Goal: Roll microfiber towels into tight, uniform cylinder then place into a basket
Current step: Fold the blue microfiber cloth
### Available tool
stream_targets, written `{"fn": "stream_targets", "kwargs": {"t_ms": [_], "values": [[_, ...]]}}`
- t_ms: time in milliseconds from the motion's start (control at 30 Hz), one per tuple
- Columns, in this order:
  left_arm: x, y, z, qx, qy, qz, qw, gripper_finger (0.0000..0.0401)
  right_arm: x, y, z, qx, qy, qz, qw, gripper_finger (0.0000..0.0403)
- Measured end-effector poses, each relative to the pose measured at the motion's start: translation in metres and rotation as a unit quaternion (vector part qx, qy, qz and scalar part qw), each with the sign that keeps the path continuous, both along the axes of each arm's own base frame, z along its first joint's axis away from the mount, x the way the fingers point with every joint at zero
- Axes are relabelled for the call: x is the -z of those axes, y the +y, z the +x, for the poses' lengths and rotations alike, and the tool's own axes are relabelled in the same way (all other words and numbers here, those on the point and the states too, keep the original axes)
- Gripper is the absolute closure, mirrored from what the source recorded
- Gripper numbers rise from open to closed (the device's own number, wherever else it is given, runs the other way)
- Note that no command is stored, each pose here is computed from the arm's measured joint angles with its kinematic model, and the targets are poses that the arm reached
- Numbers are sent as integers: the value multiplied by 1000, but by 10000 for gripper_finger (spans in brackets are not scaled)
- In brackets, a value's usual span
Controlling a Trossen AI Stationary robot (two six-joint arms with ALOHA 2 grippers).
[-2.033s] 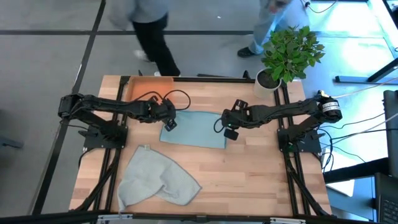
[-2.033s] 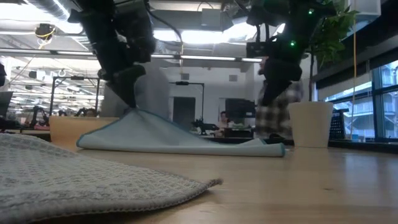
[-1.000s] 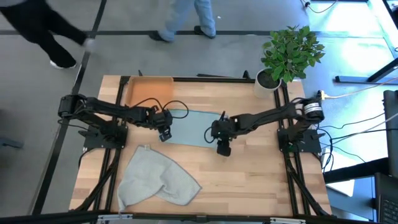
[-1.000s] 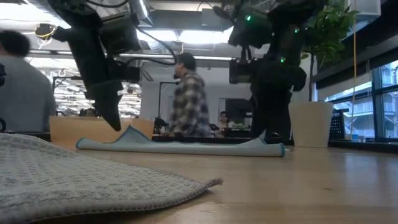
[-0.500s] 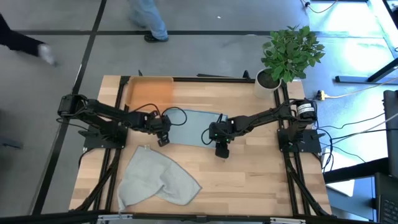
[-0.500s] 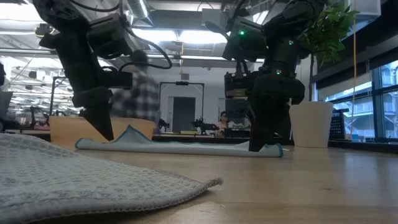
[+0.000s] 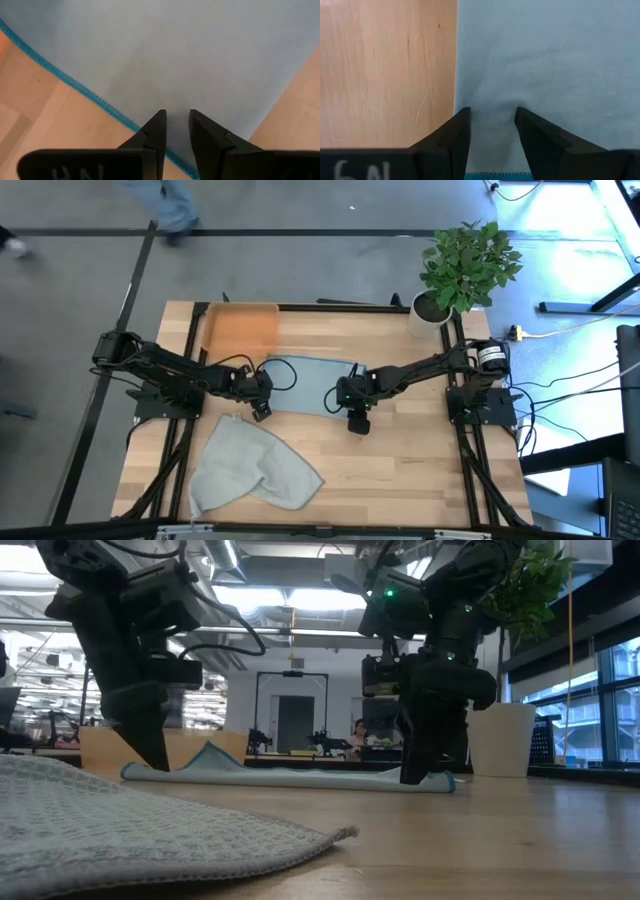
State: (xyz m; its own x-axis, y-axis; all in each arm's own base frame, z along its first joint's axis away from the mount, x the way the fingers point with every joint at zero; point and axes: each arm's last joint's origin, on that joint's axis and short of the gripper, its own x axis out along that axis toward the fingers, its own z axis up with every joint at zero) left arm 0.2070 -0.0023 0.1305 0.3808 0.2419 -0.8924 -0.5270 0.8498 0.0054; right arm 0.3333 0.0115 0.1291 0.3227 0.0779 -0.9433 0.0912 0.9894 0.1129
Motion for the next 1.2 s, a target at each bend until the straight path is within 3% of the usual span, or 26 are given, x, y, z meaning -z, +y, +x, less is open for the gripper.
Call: {"fn": "stream_targets", "kwargs": {"t_ms": [300, 600, 900, 1033, 1200], "values": [[-2, -18, 4, 2, -34, -46, 998, 330, 1, -4, -4, 26, 18, -73, 997, 240], [-8, -28, 11, 64, -66, -28, 995, 330, -6, -10, -4, 48, 21, -153, 987, 240], [-21, -12, 18, 61, -43, 88, 993, 330, -31, -10, -2, 55, -1, -151, 987, 240], [-18, 2, 13, 35, -7, 97, 995, 330, -32, -7, -1, 49, -10, -101, 994, 240], [-14, 14, 9, 8, 5, 97, 995, 330, -22, -6, -5, 47, -12, -88, 995, 240]]}}
